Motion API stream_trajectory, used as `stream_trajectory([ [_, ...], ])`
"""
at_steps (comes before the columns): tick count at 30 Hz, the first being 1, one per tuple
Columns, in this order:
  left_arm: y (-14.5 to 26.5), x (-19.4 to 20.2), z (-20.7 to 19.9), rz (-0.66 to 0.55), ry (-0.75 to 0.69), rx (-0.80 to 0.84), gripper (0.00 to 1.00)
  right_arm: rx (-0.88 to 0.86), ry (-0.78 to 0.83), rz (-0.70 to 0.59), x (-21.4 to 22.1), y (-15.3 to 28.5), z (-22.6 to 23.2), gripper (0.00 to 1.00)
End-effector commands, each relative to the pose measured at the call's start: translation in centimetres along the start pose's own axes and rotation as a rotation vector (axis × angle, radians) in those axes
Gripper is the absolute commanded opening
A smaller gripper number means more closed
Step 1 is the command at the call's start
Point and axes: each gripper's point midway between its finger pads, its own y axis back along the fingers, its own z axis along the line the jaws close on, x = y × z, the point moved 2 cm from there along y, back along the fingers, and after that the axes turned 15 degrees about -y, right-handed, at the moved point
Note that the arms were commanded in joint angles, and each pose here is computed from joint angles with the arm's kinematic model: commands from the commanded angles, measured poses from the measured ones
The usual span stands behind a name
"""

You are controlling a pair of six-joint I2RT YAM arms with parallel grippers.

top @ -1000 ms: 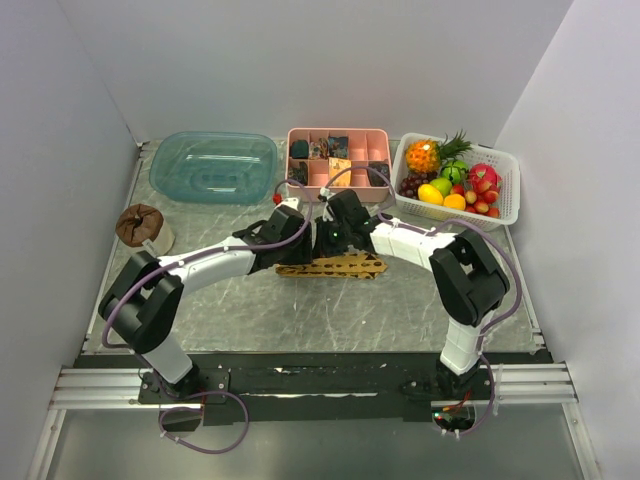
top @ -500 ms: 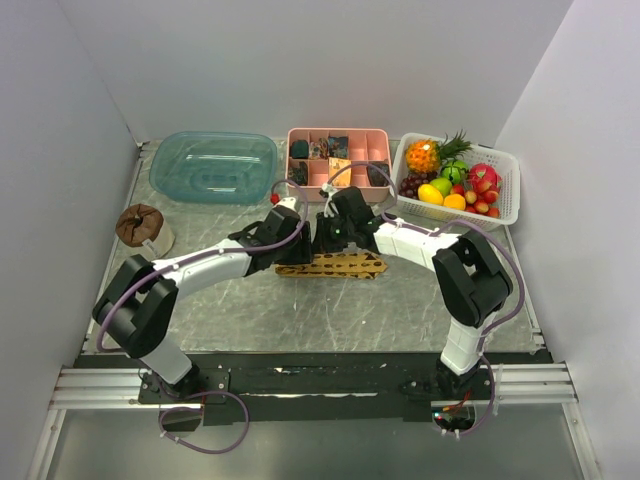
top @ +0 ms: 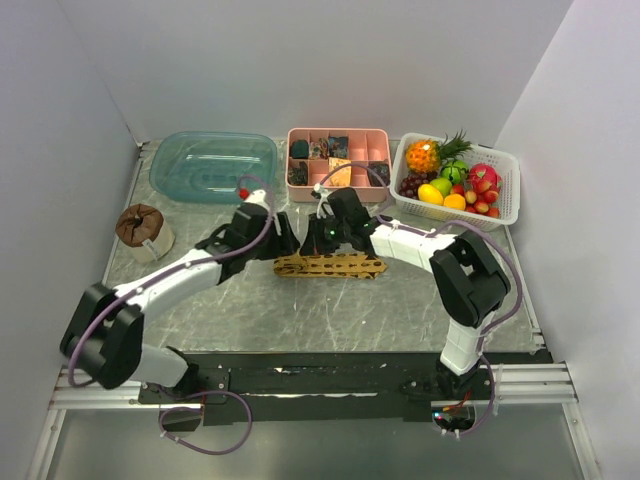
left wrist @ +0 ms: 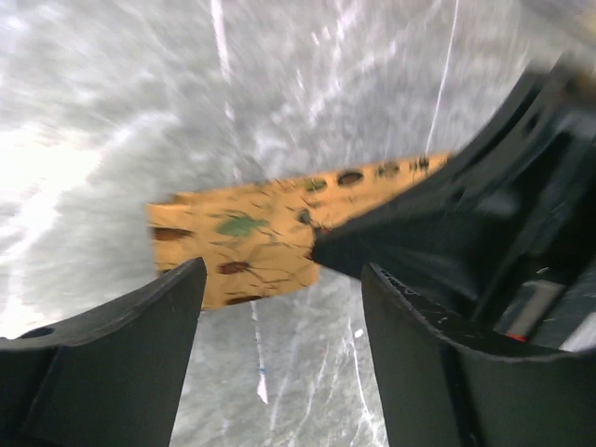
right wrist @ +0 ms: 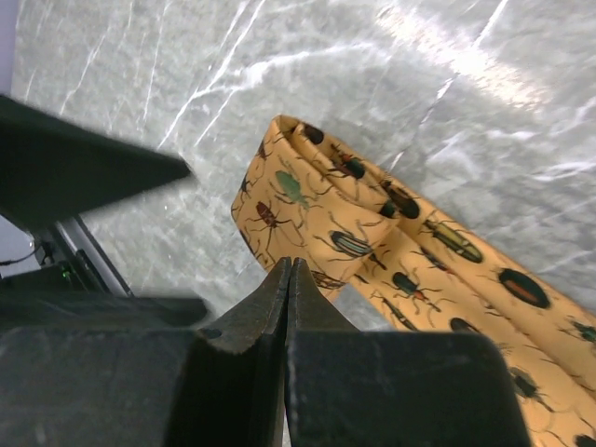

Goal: Roll the ties
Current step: Roll the tie at the center of the board.

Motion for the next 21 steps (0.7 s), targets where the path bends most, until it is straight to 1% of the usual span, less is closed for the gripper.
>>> stream_trajectory([
  [1, 1.7, -2.1, 1.3, -0.091, 0.04, 0.004, 0.76, -0.031, 0.029, -0.004, -0.5, -0.6, 1.7, 0.0],
  [4, 1.7, -1.5, 3.3, -0.077, 0.07, -0.034, 0.78, 0.005, 0.027, 0.005, -0.3, -1.0, 1.1, 0.0],
  [8, 1.2, -0.2, 4.2, -0.048, 0.115, 0.007, 0.79, 0.058, 0.024, 0.011, -0.1, -1.4, 0.0, 0.0],
  [12, 0.4, 0.9, 4.4, -0.044, 0.149, 0.059, 0.8, 0.113, 0.019, 0.014, 0.0, -1.6, -1.1, 0.0],
  [18, -1.0, 2.1, 3.8, -0.038, 0.17, 0.148, 0.82, 0.134, 0.018, 0.019, 0.2, -1.7, -1.6, 0.0],
  [21, -1.7, 2.6, 3.7, -0.044, 0.178, 0.165, 0.83, 0.151, 0.014, 0.023, 0.3, -1.7, -2.0, 0.0],
])
